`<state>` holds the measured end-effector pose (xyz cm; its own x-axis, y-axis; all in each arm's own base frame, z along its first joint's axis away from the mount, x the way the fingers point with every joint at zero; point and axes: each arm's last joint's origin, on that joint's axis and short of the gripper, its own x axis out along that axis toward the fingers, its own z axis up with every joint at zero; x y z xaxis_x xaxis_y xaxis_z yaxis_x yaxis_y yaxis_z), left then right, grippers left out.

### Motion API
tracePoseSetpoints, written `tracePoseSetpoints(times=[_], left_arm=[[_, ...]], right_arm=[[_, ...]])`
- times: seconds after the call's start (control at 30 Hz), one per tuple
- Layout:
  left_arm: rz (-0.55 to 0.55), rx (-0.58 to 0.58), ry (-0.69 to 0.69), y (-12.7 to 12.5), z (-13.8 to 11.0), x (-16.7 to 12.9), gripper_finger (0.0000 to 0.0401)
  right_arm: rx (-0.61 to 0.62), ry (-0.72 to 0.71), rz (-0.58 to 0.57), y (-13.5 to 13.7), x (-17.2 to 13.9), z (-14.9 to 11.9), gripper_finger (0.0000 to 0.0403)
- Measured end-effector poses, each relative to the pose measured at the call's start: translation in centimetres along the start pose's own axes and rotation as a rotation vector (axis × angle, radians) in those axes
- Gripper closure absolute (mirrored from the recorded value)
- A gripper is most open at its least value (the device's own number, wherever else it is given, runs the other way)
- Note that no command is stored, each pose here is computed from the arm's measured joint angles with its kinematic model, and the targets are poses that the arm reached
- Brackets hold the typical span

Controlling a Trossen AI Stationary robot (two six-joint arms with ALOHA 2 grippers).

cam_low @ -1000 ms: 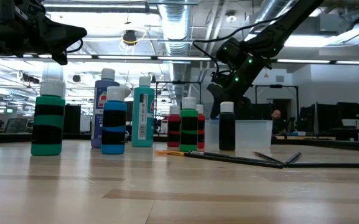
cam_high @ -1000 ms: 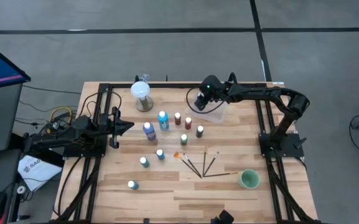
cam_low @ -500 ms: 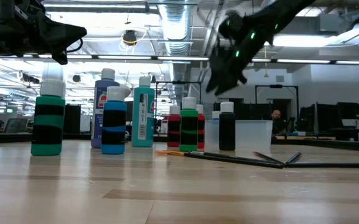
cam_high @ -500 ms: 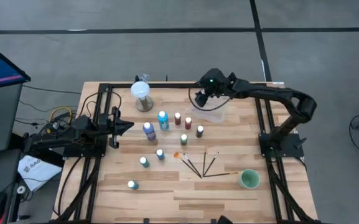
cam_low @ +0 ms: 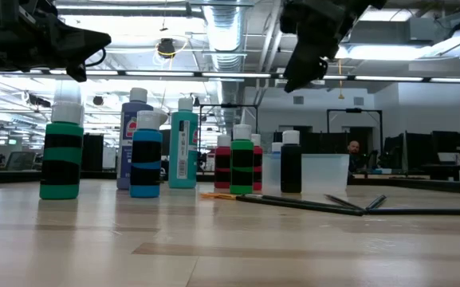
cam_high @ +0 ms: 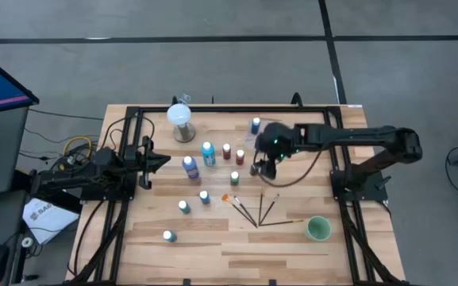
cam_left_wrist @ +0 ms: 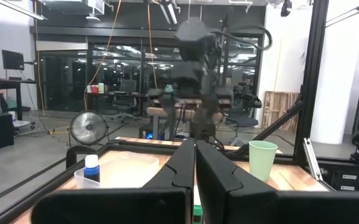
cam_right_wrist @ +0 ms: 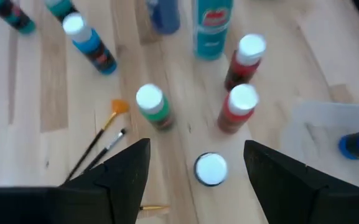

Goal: Pick & Place Paint Supplies
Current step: Put the small black paint bottle into the transparent bin

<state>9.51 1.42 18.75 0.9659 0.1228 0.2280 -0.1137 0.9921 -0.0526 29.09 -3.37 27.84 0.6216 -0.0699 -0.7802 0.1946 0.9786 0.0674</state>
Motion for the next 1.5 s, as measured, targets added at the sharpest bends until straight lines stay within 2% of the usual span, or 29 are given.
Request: tracePoseSetpoints(times=[0.13,0.37,0.57,0.67,0.77,1.0,1.17,1.4,1.5], left_arm=[[0.000,0.000,-0.003,0.0,0.0,0.0,0.0399],[-0.001,0.000,-0.004,0.0,0.1,0.0,0.0399],[0.000,0.000,-0.007,0.0,0.1,0.0,0.0399],[-0.001,0.000,-0.007,0.0,0.1,0.0,0.0399],[-0.001,0.000,-0.008,0.0,0.1,0.0,0.0399],[-0.001,0.000,-0.010,0.0,0.1,0.0,0.0399],[-0.001,0.000,-0.011,0.0,0.1,0.0,0.0399],[-0.001,0.000,-0.010,0.0,0.1,0.0,0.0399],[-0.001,0.001,-0.010,0.0,0.1,0.0,0.0399]], right_arm=[[-0.032,0.071,-0.021,0.7,2.4,-0.4,0.0148],[-0.026,0.201,-0.049,-0.4,6.6,-1.4,0.0148],[-0.013,0.273,-0.055,-0.9,8.1,-2.1,0.0148],[-0.014,0.261,-0.061,-0.9,8.0,-1.9,0.0156],[-0.014,0.252,-0.062,-0.9,7.7,-1.8,0.0184],[-0.025,0.249,-0.062,-0.9,7.3,-1.8,0.0295],[-0.039,0.250,-0.064,-1.0,7.3,-1.8,0.0295],[-0.008,0.242,-0.125,-1.2,6.6,-1.4,0.0295],[-0.005,0.144,-0.116,-1.0,4.8,0.4,0.0295]])
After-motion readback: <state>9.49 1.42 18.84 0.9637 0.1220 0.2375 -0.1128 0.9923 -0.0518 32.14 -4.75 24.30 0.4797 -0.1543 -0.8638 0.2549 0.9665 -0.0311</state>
